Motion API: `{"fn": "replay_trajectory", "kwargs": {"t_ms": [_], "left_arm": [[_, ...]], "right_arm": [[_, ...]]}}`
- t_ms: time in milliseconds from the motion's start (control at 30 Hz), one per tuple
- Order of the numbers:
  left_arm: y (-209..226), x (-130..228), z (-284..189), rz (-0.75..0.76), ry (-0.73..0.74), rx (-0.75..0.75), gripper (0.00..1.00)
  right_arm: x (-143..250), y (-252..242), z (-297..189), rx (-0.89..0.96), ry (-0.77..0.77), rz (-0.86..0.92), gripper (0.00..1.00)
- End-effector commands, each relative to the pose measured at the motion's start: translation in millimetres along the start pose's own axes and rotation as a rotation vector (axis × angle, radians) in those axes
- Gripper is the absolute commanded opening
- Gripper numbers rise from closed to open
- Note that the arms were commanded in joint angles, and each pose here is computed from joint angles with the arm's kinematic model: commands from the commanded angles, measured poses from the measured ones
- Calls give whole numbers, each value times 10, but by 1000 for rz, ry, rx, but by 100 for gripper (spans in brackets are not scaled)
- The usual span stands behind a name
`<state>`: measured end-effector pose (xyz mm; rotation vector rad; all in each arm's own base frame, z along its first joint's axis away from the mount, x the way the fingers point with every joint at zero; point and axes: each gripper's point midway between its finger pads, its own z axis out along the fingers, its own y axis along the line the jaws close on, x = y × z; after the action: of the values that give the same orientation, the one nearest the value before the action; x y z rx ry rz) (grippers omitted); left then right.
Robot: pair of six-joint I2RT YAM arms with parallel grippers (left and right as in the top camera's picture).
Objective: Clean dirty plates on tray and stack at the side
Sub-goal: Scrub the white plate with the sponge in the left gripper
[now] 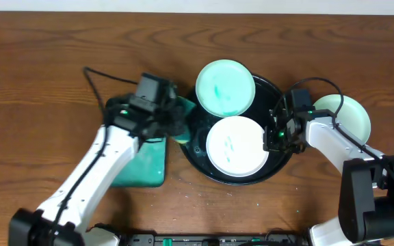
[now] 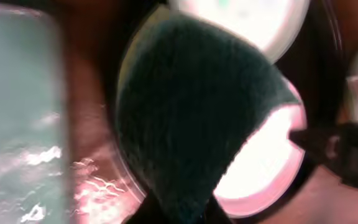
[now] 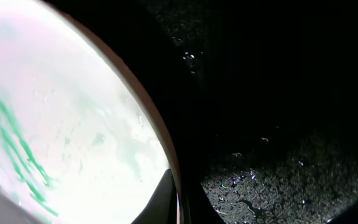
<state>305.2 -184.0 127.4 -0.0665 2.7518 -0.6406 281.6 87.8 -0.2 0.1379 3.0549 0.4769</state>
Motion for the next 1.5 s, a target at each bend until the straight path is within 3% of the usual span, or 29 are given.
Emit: {"fn": "replay_trajectory", "kwargs": {"t_ms": [0, 200, 367, 467, 600, 867, 1000, 1133, 1300, 1467], "left_arm": [[-439, 239, 414, -16, 90, 94, 8], [-810, 642, 1110, 49, 175, 126, 8], [-788, 922, 1550, 28, 240, 97, 7], [-559, 980, 1656, 20, 264, 18, 8], [86, 961, 1552, -45, 261, -252, 7], [479, 638, 1281, -90, 228, -441, 8], [398, 581, 1314, -80, 214, -405, 7], [-32, 645, 1520, -56, 256, -195, 7], [-723, 980, 1750, -7, 395, 126, 7], [-1034, 1298, 1788, 51, 482, 239, 7]], "right_arm": [[89, -6, 112, 19, 45, -15, 1], [98, -27, 112, 32, 47, -15, 1], [105, -27, 112, 33, 50, -15, 1], [117, -46, 111, 44, 54, -14, 1], [124, -37, 114, 46, 56, -18, 1], [122, -43, 114, 49, 55, -19, 1], [121, -42, 114, 49, 55, -19, 1], [120, -43, 114, 49, 54, -19, 1], [121, -42, 114, 49, 55, -19, 1], [121, -42, 114, 49, 55, -19, 1]]}}
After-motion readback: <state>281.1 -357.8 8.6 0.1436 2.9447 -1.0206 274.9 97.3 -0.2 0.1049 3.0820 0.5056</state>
